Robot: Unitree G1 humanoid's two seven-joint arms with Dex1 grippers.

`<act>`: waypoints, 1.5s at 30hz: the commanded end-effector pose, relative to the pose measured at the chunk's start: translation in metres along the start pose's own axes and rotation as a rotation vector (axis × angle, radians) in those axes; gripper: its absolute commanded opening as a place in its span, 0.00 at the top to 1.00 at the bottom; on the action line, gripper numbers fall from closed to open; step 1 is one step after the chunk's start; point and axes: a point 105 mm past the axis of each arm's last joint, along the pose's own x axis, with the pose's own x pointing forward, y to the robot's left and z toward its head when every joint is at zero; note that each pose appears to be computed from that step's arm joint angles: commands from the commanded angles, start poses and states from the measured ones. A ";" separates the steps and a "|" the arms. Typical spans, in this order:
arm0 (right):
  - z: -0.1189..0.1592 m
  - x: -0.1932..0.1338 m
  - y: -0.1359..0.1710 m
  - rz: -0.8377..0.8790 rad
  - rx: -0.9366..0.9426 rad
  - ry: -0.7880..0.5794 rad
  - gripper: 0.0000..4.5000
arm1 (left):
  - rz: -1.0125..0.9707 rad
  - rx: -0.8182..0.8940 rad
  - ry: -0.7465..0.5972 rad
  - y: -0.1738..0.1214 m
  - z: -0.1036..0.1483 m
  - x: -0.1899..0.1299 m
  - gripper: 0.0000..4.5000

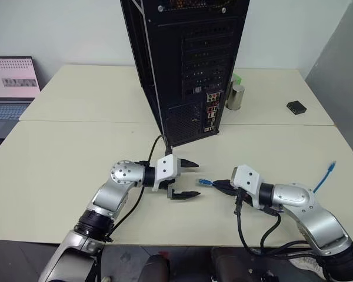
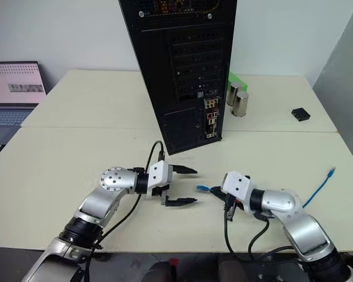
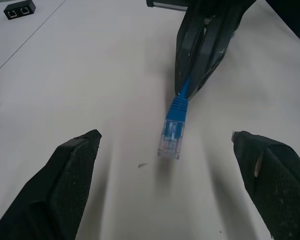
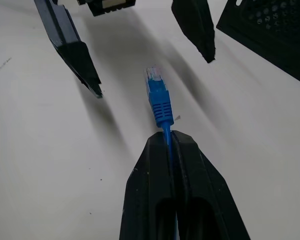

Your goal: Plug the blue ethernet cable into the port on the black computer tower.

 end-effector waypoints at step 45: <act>0.049 -0.039 -0.002 0.063 0.365 -0.215 0.11 | 0.121 0.639 -0.143 -0.006 0.033 -0.003 0.93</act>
